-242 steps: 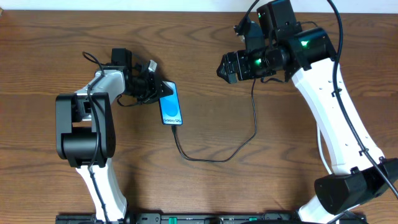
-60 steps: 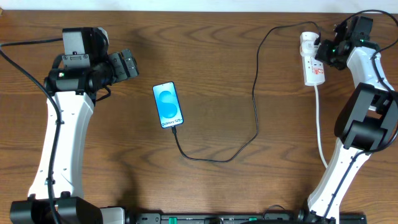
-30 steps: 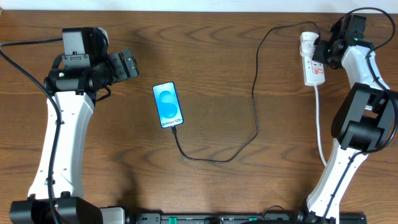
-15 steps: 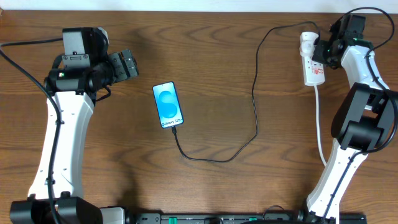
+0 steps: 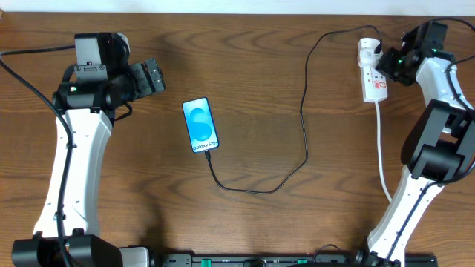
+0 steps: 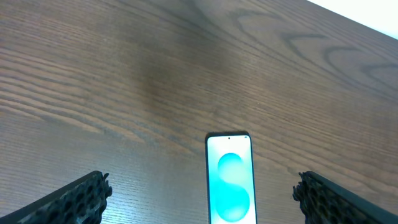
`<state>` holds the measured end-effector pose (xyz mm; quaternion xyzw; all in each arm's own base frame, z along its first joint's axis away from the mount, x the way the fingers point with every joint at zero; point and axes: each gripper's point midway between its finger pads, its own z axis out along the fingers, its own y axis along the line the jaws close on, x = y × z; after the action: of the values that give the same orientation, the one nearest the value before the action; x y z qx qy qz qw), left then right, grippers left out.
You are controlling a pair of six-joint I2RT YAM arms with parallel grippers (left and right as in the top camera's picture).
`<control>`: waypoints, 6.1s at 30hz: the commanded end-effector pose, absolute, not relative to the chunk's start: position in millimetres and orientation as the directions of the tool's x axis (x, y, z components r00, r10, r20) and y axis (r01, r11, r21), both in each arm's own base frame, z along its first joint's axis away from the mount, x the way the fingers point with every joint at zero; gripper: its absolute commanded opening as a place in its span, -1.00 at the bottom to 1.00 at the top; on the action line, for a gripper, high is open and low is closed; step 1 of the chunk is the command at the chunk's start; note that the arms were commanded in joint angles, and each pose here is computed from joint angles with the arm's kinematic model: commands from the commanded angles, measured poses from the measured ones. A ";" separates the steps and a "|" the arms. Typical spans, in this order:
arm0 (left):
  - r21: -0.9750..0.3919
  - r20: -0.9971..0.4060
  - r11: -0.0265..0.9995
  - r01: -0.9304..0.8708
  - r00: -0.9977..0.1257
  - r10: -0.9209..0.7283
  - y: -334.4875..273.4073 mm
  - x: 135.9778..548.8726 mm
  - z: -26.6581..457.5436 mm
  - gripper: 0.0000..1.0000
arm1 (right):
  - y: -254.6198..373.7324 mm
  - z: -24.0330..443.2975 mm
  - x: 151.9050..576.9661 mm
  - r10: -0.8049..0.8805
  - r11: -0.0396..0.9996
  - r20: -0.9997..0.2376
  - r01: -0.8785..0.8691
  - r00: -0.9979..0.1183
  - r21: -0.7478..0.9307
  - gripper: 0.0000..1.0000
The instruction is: Plug charger to phone and switch on socket
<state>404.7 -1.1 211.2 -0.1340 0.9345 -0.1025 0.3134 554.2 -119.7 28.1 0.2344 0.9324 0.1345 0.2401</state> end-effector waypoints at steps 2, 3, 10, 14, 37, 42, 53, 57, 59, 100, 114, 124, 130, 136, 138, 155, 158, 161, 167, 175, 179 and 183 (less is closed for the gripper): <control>-0.263 -0.564 0.946 -0.191 -0.765 -0.311 2.0 405.1 212.0 0.97 | -55.8 -8.1 537.4 0.484 0.784 -0.200 0.321 -0.852 0.531 -0.98; -0.263 -0.564 0.946 -0.191 -0.765 -0.311 2.0 405.1 212.0 0.97 | -58.3 -7.1 537.6 0.488 0.783 -0.202 0.324 -0.849 0.531 -0.98; -0.263 -0.564 0.946 -0.191 -0.765 -0.311 2.0 405.1 212.0 0.97 | -85.9 28.2 540.4 0.518 0.785 -0.269 0.327 -0.812 0.526 -0.90; -0.263 -0.564 0.946 -0.191 -0.765 -0.311 2.0 405.1 212.0 0.97 | -107.8 55.7 538.5 0.539 0.798 -0.324 0.348 -0.778 0.491 -0.85; -0.263 -0.564 0.946 -0.191 -0.765 -0.311 2.0 405.1 212.0 0.97 | -76.3 208.1 459.3 0.234 0.943 -0.485 0.075 -0.842 0.325 0.11; -0.263 -0.564 0.946 -0.191 -0.765 -0.311 2.0 405.1 212.0 0.97 | -40.8 251.0 415.5 0.142 0.954 -0.492 -0.013 -0.859 0.299 0.26; -0.263 -0.564 0.946 -0.191 -0.765 -0.311 2.0 405.1 212.0 0.97 | 6.6 301.4 331.0 0.083 0.949 -0.464 -0.073 -0.882 0.308 0.99; -0.263 -0.564 0.946 -0.191 -0.765 -0.311 2.0 405.1 212.0 0.97 | 7.8 305.2 323.7 0.083 0.949 -0.465 -0.073 -0.882 0.308 0.99; -0.263 -0.564 0.946 -0.191 -0.765 -0.311 2.0 405.1 212.0 0.97 | 8.3 303.5 319.9 0.087 0.947 -0.448 -0.065 -0.890 0.314 0.99; -0.263 -0.564 0.946 -0.191 -0.765 -0.311 2.0 405.1 212.0 0.97 | 43.5 201.5 243.3 -0.169 0.953 -0.985 -0.258 -0.014 -0.160 0.98; -0.263 -0.564 0.946 -0.191 -0.765 -0.311 2.0 405.1 212.0 0.97 | 47.8 162.8 239.8 -0.165 0.946 -0.986 -0.281 -0.003 -0.158 0.99; -0.263 -0.564 0.946 -0.191 -0.765 -0.311 2.0 405.1 212.0 0.97 | 47.8 162.6 239.8 -0.165 0.946 -0.986 -0.282 -0.003 -0.158 0.99; -0.263 -0.564 0.946 -0.191 -0.765 -0.311 2.0 405.1 212.0 0.97 | 47.8 162.5 239.8 -0.165 0.946 -0.986 -0.282 -0.004 -0.158 0.99; -0.263 -0.564 0.946 -0.191 -0.765 -0.311 2.0 405.1 212.0 0.97 | 47.8 162.5 239.8 -0.165 0.946 -0.986 -0.282 -0.004 -0.157 0.99; -0.263 -0.564 0.946 -0.191 -0.765 -0.311 2.0 405.0 211.8 0.97 | 47.8 162.6 239.8 -0.165 0.946 -0.986 -0.282 -0.003 -0.158 0.99; -0.139 -0.882 0.986 -0.095 -0.441 -0.166 11.3 328.2 292.8 0.97 | 47.8 162.6 239.8 -0.165 0.946 -0.986 -0.281 -0.003 -0.158 0.99; -0.106 -0.947 0.993 -0.060 -0.300 -0.119 10.5 309.4 295.8 0.97 | 47.8 162.6 239.8 -0.165 0.946 -0.986 -0.282 -0.003 -0.158 0.98; -0.082 -0.974 0.996 -0.044 -0.208 -0.090 9.7 291.2 284.0 0.96 | 47.8 162.6 239.8 -0.165 0.946 -0.986 -0.282 -0.003 -0.157 0.99; -0.057 -0.993 0.998 -0.032 -0.103 -0.060 8.4 262.1 235.8 0.97 | 47.8 162.6 239.8 -0.165 0.946 -0.986 -0.282 -0.003 -0.157 0.99; -0.056 -0.998 0.998 -0.021 -0.041 -0.057 6.6 248.5 182.2 0.97 | 47.8 162.6 239.8 -0.165 0.946 -0.986 -0.282 -0.003 -0.158 0.99; -0.056 -0.998 0.998 -0.022 -0.041 -0.057 6.6 247.7 169.5 0.97 | 47.8 162.6 239.8 -0.165 0.946 -0.986 -0.282 -0.003 -0.157 0.99; -0.047 -0.997 0.999 -0.023 -0.060 -0.048 6.6 246.4 159.4 0.97 | 47.8 162.6 239.8 -0.165 0.946 -0.986 -0.282 -0.003 -0.158 0.99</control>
<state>247.6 6.5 159.8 -0.0314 0.7305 -0.0166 0.6820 240.8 44.1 163.4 -0.1572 0.7077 0.0313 0.6881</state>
